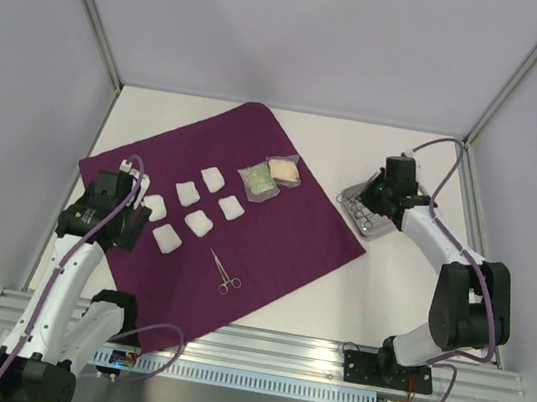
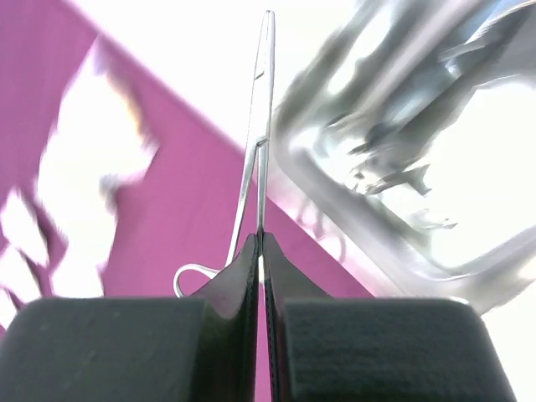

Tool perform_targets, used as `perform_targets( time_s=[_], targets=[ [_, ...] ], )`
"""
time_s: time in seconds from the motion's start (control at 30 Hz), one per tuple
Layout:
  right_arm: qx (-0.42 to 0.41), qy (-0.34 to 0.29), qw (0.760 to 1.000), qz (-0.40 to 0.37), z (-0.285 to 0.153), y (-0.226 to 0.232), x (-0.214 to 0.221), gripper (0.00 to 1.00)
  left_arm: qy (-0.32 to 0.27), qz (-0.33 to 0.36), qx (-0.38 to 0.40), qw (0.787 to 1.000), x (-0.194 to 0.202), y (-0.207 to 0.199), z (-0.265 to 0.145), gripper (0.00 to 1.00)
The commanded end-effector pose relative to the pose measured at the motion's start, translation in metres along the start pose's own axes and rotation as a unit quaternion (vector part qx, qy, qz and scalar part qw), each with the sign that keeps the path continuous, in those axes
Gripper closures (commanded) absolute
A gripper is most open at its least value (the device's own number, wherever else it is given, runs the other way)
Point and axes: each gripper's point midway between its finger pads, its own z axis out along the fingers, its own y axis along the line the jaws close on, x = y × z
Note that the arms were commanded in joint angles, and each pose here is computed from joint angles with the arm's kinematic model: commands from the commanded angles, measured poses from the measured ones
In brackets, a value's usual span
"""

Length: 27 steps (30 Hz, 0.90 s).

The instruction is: Prepare the surgical pack

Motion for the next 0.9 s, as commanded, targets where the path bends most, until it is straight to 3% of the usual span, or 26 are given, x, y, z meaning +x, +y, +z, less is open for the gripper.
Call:
perform_targets(
  time_s=[0.0,0.3,0.87],
  targets=[
    [-0.012,-0.064,0.994,0.087,-0.009,-0.012,-0.049,0.99,-0.008,-0.014,-0.006,1.000,-0.001,0.001,0.000,0.00],
    [0.093,-0.088,0.981,0.146,0.012,-0.092,-0.069,0.99,-0.004,-0.011,-0.005,1.000,0.000,0.000,0.001,0.00],
    [0.168,-0.021,0.974,0.152,0.052,-0.133,-0.029,0.98,-0.011,-0.007,0.005,1.000,-0.009,-0.001,0.002,0.00]
  ],
)
